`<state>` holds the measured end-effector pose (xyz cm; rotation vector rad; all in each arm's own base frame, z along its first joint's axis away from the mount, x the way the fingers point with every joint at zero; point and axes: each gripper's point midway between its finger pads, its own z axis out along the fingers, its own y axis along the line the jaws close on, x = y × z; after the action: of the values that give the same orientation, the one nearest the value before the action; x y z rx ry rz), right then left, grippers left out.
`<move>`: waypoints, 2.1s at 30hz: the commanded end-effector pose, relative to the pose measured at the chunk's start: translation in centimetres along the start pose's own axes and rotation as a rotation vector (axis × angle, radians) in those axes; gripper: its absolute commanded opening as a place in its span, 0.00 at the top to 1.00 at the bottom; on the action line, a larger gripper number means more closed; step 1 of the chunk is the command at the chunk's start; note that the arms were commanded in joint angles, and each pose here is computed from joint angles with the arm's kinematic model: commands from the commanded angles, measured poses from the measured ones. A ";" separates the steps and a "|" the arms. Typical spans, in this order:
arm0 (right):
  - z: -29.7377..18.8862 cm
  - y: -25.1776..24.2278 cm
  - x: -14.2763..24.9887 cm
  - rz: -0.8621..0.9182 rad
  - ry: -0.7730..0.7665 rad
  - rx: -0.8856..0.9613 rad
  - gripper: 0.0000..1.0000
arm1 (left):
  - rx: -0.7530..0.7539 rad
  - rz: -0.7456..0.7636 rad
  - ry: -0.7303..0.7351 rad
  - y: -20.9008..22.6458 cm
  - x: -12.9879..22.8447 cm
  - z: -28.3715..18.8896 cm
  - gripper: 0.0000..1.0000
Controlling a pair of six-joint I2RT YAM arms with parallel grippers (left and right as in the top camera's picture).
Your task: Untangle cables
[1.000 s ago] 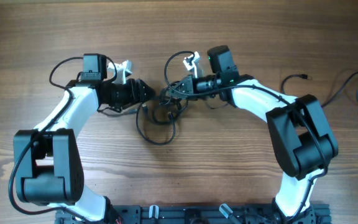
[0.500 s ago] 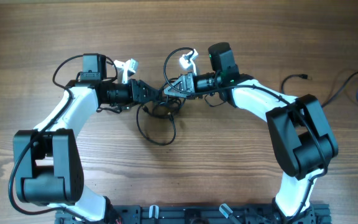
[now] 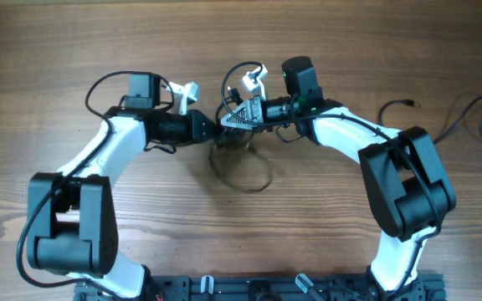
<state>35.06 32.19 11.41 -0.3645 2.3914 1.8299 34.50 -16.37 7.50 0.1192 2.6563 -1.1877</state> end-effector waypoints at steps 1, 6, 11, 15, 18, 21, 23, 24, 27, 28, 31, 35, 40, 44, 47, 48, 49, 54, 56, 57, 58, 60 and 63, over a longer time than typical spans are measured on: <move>0.2 3.7 0.9 -0.056 0.065 -0.101 0.96 | -0.119 0.000 0.008 0.7 0.4 1.4 0.86; 0.2 3.7 1.0 -0.054 0.071 -0.105 0.96 | -0.525 -0.297 -0.140 8.1 -0.5 -1.5 0.90; 0.2 4.0 1.3 -0.053 0.087 -0.123 0.96 | -0.555 -0.418 -0.167 10.8 -0.3 -4.2 0.90; 0.1 4.2 1.5 -0.055 0.099 -0.136 0.96 | -0.604 -0.547 -0.212 13.6 0.0 -6.9 0.95; -0.2 5.5 2.3 -0.170 0.139 -0.211 0.96 | -0.625 -0.665 -0.245 15.9 0.7 -9.4 0.96; -0.6 5.5 2.1 -0.216 0.132 -0.221 0.96 | -0.637 -0.775 -0.287 17.9 1.4 -11.5 0.96; -1.1 5.1 1.7 -0.209 0.117 -0.214 0.96 | -0.636 -0.882 -0.322 19.2 2.4 -12.7 0.95; -1.2 4.8 1.4 -0.196 0.104 -0.196 0.96 | -0.599 -0.888 -0.325 19.2 2.4 -12.5 0.95; 0.0 2.2 1.4 -0.098 0.063 -0.053 0.96 | -0.509 -0.797 -0.293 17.2 1.3 -10.6 0.91; 0.8 2.4 2.1 -0.142 0.084 -0.055 0.95 | -0.490 -0.725 -0.272 16.1 0.7 -9.4 0.86; 2.6 0.6 2.3 -0.123 0.053 0.084 0.94 | -0.435 -0.549 -0.214 13.6 -0.1 -7.1 0.57; 4.2 -3.5 3.0 -0.063 -0.002 0.350 0.94 | -0.398 -0.383 -0.176 11.5 -0.6 -6.0 0.35; 4.4 -6.4 2.9 -0.005 -0.052 0.473 0.94 | -0.378 -0.364 -0.326 8.8 -3.1 -9.3 0.39; 5.6 -7.5 3.0 -0.031 -0.053 0.480 0.94 | -0.530 -0.482 -0.445 11.6 -3.9 -11.3 0.46; 7.2 -9.6 3.9 -0.063 -0.063 0.564 0.91 | -0.626 -0.490 -0.478 12.9 -3.9 -12.4 0.47; 7.3 -10.5 4.0 -0.071 -0.077 0.613 0.91 | -0.665 -0.498 -0.479 13.4 -3.5 -12.7 0.46; 7.3 -11.4 4.4 -0.070 -0.081 0.659 0.91 | -0.770 -0.517 -0.485 14.7 -2.7 -13.8 0.44; 3.7 -13.0 6.0 0.138 -0.025 0.778 0.96 | -0.847 -0.550 -0.514 15.7 -2.3 -14.9 0.38; 1.5 -13.1 6.5 0.207 0.008 0.829 0.95 | -0.822 -0.547 -0.508 15.4 -2.4 -14.5 0.38; 0.2 -13.3 7.4 0.223 0.057 0.865 0.95 | -0.782 -0.541 -0.501 14.9 -2.7 -14.0 0.38; -0.7 -13.5 7.9 0.229 0.095 0.889 0.94 | -0.768 -0.536 -0.497 14.7 -2.7 -13.9 0.38; -2.1 -12.8 7.7 0.269 0.127 0.915 0.94 | -0.767 -0.534 -0.495 14.7 -2.7 -13.8 0.39; -1.9 -8.8 5.2 0.165 0.175 0.881 0.90 | -0.750 -0.532 -0.491 14.5 -2.8 -13.6 0.38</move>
<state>30.30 26.29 0.47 -0.0610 3.1845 0.6325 37.15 3.76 6.28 -0.9043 2.5316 -0.1457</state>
